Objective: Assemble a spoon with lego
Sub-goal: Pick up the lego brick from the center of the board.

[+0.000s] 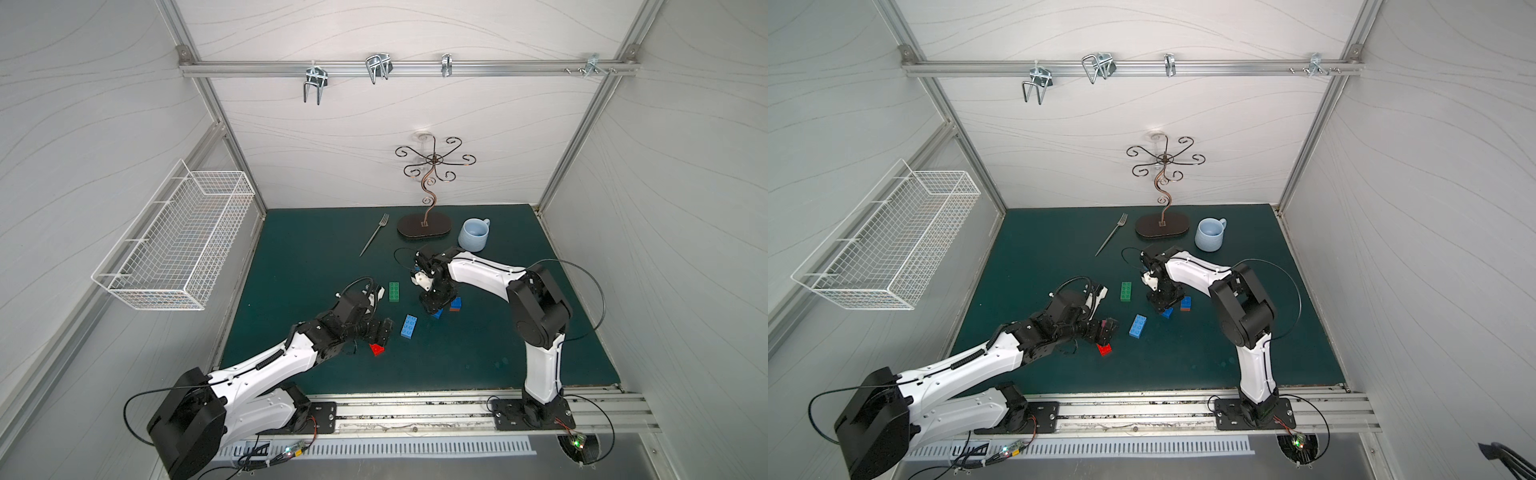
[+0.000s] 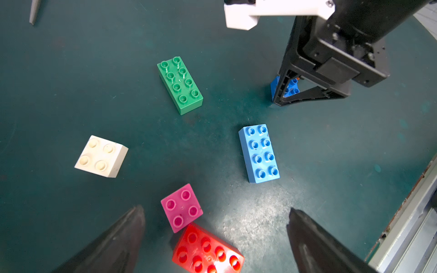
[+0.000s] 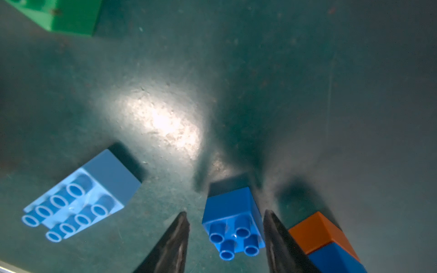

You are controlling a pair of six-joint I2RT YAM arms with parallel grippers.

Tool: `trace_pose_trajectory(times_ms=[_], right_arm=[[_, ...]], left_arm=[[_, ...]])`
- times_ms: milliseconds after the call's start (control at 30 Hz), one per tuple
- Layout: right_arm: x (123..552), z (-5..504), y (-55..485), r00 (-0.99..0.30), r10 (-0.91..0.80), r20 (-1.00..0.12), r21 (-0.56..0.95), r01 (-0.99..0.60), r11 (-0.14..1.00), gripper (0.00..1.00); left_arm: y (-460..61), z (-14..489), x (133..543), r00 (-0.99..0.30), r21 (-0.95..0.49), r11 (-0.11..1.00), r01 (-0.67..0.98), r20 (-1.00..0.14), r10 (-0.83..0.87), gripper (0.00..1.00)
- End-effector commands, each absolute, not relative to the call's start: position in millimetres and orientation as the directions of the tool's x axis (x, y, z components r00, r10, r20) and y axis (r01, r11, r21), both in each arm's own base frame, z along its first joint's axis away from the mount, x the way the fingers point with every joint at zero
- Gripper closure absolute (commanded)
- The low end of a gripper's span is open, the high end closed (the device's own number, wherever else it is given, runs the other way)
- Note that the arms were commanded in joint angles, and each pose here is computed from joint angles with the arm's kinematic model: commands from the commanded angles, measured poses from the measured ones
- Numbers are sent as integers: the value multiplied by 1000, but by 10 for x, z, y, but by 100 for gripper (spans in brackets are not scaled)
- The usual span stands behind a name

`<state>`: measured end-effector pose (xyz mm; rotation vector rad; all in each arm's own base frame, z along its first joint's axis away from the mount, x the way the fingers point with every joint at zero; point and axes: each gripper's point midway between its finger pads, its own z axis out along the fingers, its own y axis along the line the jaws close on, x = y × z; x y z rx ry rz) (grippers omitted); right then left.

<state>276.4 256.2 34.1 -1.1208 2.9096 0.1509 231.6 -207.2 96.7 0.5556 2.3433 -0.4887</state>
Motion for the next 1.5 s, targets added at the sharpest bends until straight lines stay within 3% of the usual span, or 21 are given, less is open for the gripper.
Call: trace_pose_trajectory(times_ms=[0, 167, 700, 900, 1200, 1467], right_arm=[[2697, 285, 2500, -746, -666, -10, 83, -665, 743, 52], [2659, 286, 2424, -751, -660, 11, 52, -659, 751, 57], [2555, 289, 2349, -751, -659, 36, 22, -659, 752, 53], [2564, 322, 2331, -758, -651, 31, 10, -651, 759, 60], [2571, 363, 2338, -769, -639, 22, 5, -639, 769, 54], [2584, 413, 2355, -768, -641, 7, 1, -641, 768, 60]], left_arm=[[-2109, 1054, 2380, -656, -187, 837, 515, -714, 244, 0], [-2111, 1052, 2378, -656, -187, 837, 515, -713, 245, 0], [-2117, 1058, 2378, -655, -187, 835, 518, -714, 247, 0], [-2117, 1061, 2378, -655, -186, 835, 518, -714, 247, 0], [-2117, 1061, 2375, -653, -185, 834, 519, -715, 248, 0], [-2117, 1062, 2373, -652, -184, 834, 520, -716, 249, 0]])
